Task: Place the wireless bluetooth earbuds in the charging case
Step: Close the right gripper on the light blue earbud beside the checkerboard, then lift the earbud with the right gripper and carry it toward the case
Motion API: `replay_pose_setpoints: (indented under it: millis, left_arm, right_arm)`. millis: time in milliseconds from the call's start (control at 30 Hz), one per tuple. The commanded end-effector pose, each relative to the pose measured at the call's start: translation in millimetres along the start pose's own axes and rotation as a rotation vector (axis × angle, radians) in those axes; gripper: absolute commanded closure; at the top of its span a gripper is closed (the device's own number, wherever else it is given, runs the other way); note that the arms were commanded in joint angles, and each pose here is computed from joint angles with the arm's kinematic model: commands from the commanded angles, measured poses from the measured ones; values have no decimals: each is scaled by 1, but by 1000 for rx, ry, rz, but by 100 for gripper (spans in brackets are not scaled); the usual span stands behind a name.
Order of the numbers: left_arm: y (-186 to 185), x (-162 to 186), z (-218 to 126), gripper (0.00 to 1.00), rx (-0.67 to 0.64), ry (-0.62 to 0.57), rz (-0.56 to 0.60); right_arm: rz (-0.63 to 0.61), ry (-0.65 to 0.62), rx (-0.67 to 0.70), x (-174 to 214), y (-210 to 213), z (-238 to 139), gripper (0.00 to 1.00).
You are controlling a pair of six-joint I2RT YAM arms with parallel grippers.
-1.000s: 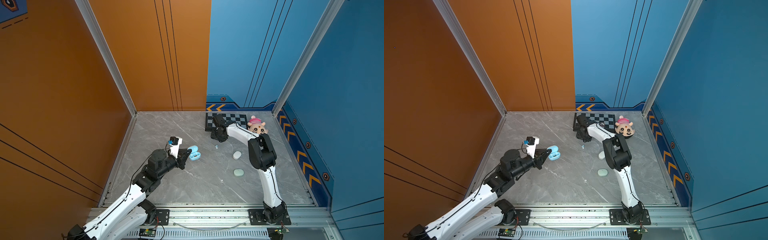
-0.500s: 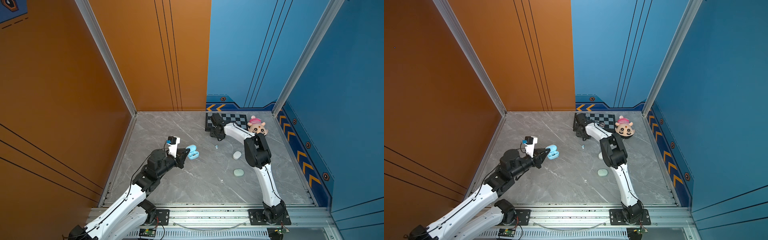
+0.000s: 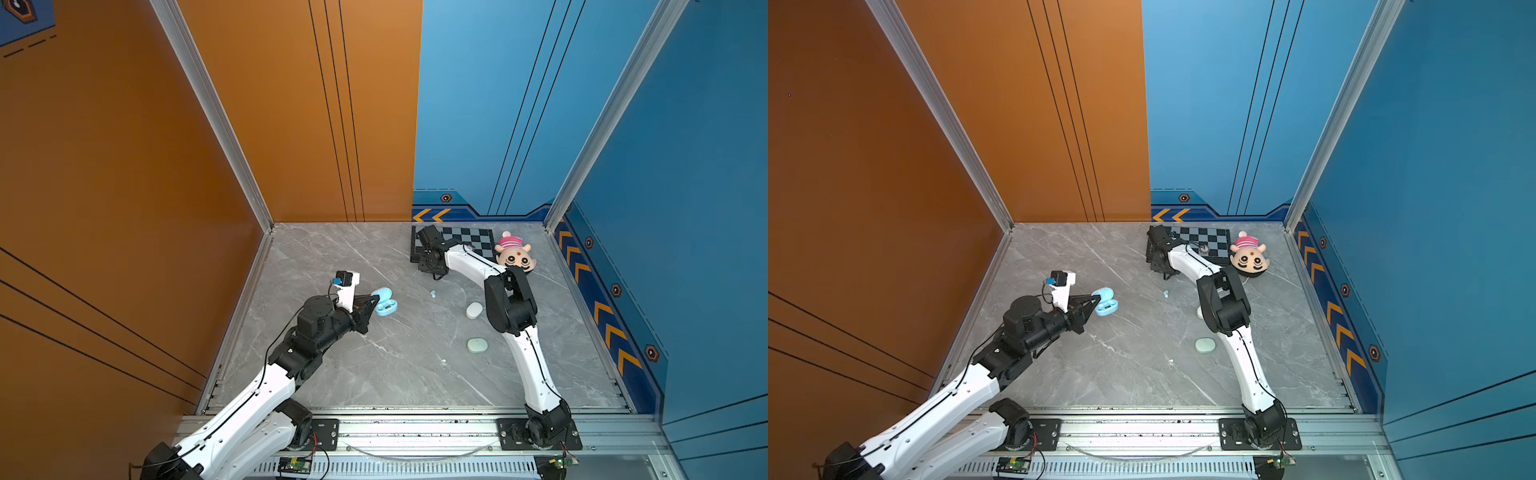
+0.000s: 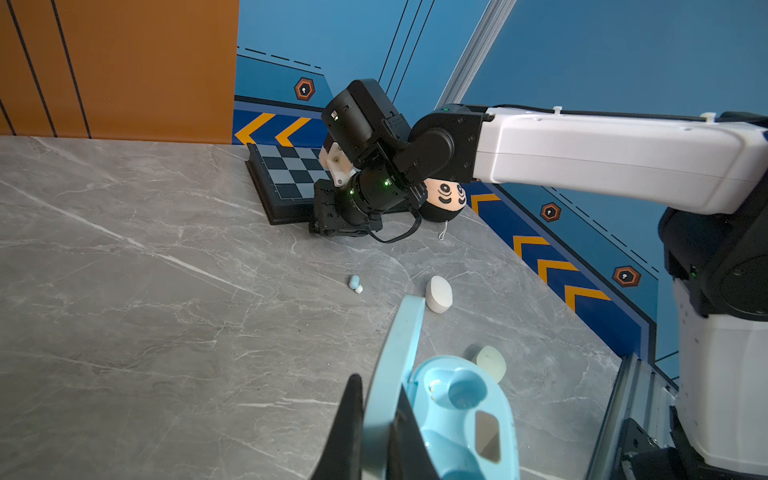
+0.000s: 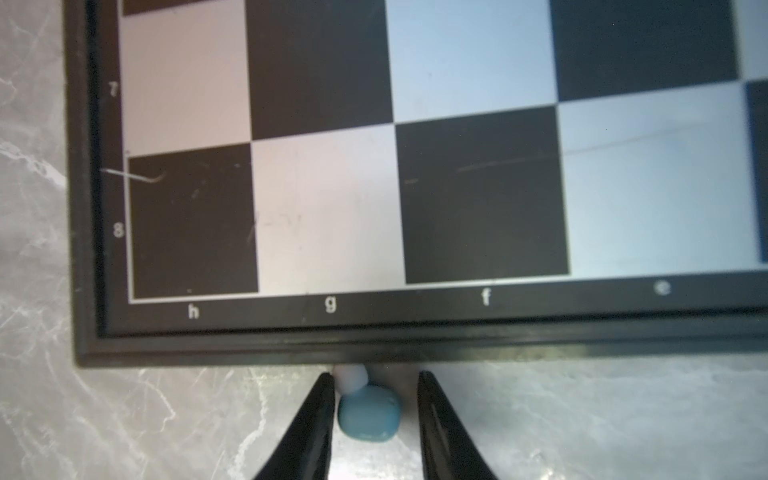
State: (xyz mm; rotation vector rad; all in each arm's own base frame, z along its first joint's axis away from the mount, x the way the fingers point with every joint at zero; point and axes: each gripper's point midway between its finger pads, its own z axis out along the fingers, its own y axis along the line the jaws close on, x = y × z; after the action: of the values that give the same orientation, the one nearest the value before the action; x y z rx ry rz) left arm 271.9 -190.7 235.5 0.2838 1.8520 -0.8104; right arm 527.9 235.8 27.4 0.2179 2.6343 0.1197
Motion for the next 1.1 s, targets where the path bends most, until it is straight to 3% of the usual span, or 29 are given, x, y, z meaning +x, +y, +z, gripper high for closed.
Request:
replay_pose_setpoints:
  millis: [0, 267, 467, 767, 1067]
  left_arm:
    - [1, -4, -1, 100, 9, -29, -12]
    - [2, -7, -2, 100, 12, -39, -9]
    - [-4, -18, -11, 100, 24, -81, 0]
    - [-13, -36, -47, 100, 7, -121, 68]
    - [-25, -55, -81, 100, -8, -141, 126]
  right_arm:
    - [-77, 88, 84, 31, -15, 16, 69]
    - [-211, 68, 84, 32, -10, -12, 79]
    - [-421, 38, -18, 46, 18, -66, 82]
    - [-734, 193, -344, 148, 38, -147, 81]
    - [-949, 366, -458, 238, 28, -168, 79]
